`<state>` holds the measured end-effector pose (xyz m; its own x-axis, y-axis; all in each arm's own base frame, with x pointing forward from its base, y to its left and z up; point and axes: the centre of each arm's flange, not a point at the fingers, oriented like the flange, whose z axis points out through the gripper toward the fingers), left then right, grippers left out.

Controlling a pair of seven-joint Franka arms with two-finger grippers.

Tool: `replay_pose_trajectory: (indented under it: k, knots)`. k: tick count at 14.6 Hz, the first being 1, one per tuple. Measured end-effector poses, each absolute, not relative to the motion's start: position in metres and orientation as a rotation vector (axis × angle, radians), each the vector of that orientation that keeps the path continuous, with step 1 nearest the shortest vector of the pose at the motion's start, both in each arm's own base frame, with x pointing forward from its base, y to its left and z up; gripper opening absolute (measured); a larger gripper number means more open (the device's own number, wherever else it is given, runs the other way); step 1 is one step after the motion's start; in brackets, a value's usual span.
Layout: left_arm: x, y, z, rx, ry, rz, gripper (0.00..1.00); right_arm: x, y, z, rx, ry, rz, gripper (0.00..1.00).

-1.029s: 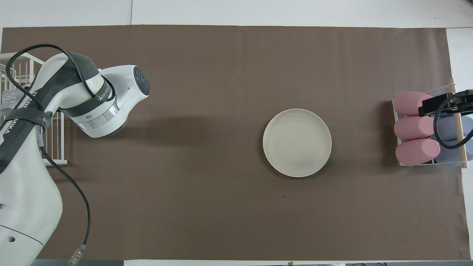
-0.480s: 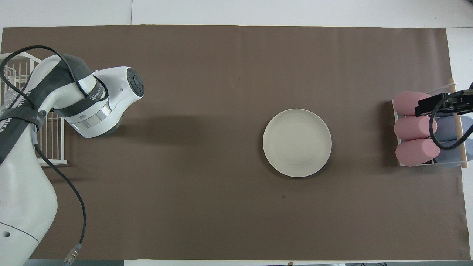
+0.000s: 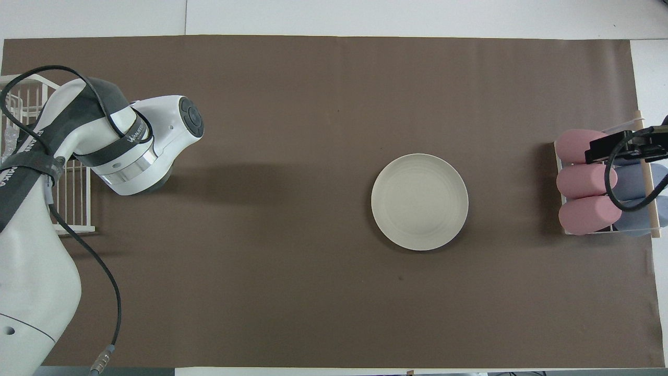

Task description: Wipe plate with sponge

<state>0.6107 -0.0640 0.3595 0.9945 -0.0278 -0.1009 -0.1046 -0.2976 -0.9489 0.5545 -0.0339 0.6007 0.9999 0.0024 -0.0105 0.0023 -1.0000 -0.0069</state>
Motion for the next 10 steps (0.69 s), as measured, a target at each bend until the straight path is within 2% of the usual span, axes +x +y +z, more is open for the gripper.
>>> replay_pose_trajectory:
  k: [1, 5, 10]
  knots:
    - [0.61, -0.065, 0.359, -1.882, 0.091, 0.077, 0.99, 0.555, -0.032, 0.601, -3.135, -0.001, 0.016, 1.0]
    - [0.616, -0.076, 0.377, -2.05, 0.017, 0.064, 1.0, 0.555, -0.028, 0.602, -3.135, 0.001, 0.014, 1.0]
    - [0.61, -0.067, 0.481, -2.373, -0.07, 0.031, 1.0, 0.555, -0.028, 0.602, -3.135, 0.001, 0.014, 1.0]
